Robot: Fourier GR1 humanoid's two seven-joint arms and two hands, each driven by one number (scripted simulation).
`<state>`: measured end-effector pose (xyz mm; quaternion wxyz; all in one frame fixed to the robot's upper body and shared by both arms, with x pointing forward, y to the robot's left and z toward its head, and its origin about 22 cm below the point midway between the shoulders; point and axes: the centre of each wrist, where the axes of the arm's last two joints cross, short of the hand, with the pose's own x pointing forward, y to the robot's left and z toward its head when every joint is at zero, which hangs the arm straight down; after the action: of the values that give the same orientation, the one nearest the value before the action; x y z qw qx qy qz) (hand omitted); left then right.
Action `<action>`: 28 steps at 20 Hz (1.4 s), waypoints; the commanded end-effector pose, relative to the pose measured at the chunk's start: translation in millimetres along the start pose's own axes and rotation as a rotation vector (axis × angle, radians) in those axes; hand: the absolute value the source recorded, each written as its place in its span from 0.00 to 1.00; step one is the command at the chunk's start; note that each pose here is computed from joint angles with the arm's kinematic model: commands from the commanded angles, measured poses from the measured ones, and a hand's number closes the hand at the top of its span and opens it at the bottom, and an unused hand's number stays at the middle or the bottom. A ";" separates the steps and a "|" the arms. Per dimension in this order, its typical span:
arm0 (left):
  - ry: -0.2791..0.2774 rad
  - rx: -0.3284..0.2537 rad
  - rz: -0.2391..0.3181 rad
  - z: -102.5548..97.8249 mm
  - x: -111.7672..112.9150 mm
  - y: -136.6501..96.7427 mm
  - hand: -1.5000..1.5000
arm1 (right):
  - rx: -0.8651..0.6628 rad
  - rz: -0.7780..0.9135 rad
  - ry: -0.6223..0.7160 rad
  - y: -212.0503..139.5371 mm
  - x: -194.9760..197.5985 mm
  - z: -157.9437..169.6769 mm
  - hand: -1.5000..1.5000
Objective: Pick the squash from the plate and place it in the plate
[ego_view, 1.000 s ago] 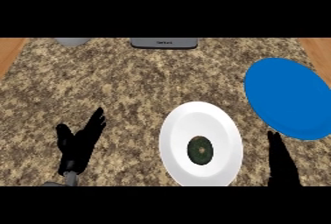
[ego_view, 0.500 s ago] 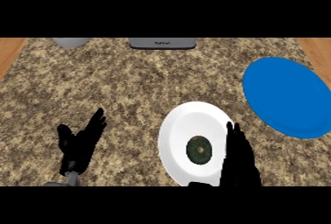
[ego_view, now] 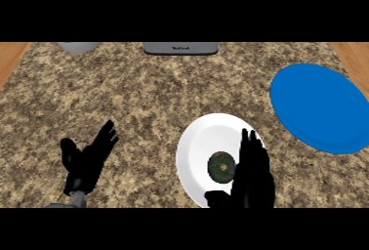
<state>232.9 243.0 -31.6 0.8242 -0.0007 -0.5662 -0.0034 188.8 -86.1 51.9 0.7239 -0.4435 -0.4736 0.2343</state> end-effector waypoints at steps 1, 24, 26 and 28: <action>0.017 -0.006 -0.003 -5.2 2.5 0.1 0.50 | -0.005 0.028 0.170 10.7 11.6 -7.3 0.00; 0.011 -0.004 -0.003 18.0 -6.7 -9.4 0.50 | 0.083 0.213 0.133 48.4 -3.2 -30.1 1.00; 0.025 0.004 0.006 3.3 -13.2 -1.9 0.50 | 0.052 0.199 0.116 47.1 13.1 -15.7 1.00; 0.010 0.020 -0.010 7.8 8.2 1.9 0.50 | 0.018 0.218 0.102 42.8 -3.4 -41.2 1.00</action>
<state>226.5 242.1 -29.3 0.8264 0.0045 -0.5630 -0.0037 223.4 -79.6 5.8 0.7174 -0.4664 -0.4156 0.3084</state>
